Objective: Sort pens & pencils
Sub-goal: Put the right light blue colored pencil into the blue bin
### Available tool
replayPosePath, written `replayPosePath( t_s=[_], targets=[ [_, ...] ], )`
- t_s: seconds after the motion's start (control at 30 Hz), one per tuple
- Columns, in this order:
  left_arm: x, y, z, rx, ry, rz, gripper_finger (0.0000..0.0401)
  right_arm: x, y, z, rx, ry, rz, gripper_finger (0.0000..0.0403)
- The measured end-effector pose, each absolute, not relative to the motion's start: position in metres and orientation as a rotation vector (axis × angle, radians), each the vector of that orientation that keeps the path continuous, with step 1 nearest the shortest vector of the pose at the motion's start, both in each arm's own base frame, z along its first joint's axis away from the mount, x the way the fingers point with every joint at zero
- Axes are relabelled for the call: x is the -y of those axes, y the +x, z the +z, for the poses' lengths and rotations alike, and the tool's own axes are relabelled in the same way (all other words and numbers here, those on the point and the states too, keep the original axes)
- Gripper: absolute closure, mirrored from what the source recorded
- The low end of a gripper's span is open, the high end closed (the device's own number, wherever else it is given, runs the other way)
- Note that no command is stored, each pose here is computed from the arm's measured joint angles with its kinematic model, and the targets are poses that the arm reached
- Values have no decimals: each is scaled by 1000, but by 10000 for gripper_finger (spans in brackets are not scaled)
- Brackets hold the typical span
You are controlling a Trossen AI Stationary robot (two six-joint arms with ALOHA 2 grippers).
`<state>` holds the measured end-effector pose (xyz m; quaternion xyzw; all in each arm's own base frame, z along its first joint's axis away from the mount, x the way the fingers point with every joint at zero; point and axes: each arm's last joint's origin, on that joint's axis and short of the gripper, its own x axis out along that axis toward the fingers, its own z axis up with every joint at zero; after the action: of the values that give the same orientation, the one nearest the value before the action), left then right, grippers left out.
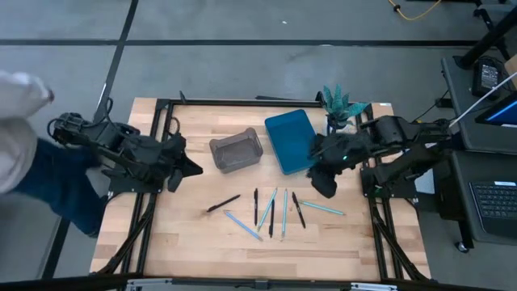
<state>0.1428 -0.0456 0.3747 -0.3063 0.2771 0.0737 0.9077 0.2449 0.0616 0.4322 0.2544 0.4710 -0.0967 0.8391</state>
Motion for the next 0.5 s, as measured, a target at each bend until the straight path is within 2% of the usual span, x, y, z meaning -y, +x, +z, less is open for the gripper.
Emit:
replayPosePath(
  t_s=[0.1,0.23,0.5],
  targets=[
    [50,142,369,-608,-691,219,360,-63,232,420,-1150,602,-422,313],
    [57,142,364,-620,-745,295,360,-74,231,412,-1113,704,-465,313],
    [66,148,357,-605,-777,390,360,-93,221,380,-1160,819,-717,313]
  ],
)
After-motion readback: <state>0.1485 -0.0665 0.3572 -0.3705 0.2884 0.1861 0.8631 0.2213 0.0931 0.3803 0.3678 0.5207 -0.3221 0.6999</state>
